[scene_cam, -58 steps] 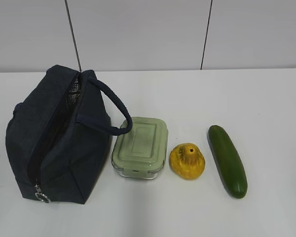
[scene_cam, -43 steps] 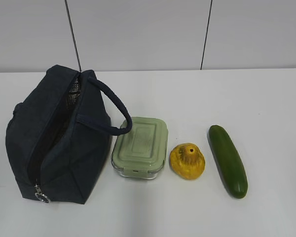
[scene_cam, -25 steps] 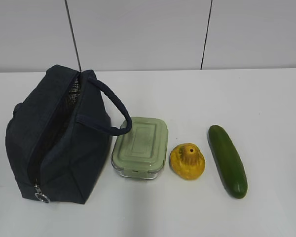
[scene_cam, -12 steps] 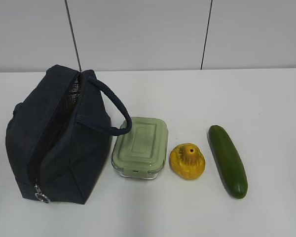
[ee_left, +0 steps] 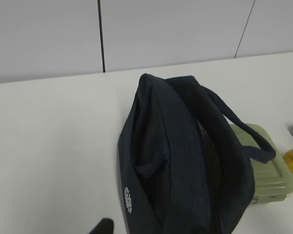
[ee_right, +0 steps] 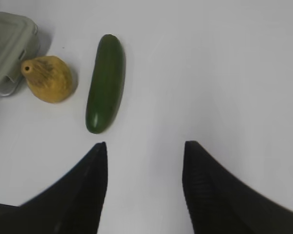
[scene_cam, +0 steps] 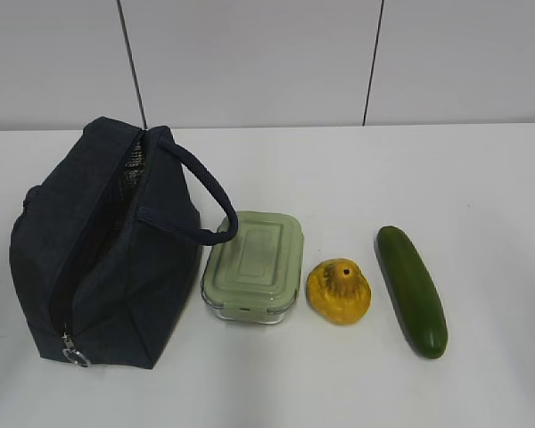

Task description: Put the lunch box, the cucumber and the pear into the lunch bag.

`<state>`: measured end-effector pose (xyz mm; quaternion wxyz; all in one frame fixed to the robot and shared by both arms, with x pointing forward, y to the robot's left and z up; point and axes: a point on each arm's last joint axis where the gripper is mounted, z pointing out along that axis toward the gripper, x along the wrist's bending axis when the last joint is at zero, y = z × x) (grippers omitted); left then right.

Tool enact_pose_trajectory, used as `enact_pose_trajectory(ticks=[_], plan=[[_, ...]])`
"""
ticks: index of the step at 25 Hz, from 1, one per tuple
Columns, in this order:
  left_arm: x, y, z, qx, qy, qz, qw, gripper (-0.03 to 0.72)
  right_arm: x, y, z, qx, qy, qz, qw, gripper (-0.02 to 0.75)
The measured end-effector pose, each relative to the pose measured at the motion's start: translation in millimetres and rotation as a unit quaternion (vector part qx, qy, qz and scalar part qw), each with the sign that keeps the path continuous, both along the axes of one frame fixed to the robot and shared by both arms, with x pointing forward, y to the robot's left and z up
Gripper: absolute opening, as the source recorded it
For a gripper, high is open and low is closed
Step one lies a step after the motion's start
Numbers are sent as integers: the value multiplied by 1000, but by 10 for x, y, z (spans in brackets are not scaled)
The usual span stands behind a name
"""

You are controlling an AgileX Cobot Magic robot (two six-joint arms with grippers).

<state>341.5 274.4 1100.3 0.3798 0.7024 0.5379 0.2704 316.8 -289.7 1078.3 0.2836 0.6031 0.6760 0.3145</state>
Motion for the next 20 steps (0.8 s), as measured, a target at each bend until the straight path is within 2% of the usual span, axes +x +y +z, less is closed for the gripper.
enact_pose_trajectory(ticks=[2, 7, 13, 17, 20], plan=[[148, -35, 0, 2, 25, -4, 1000, 299, 156, 43, 26, 12, 14, 2, 1000, 389], [503, -118, 51, 8, 74, -17, 997, 299, 703, 185, -66, 23, 102, 21, 994, 389], [987, -283, 27, 14, 153, -72, 985, 299, 1258, 377, -284, 48, 193, 65, 978, 391], [1231, -388, 18, -7, 182, -98, 978, 299, 1611, 471, -482, 58, 252, 79, 963, 454], [1345, -422, 59, -13, 182, -104, 978, 299, 1894, 524, -632, 57, 285, 83, 953, 507]])
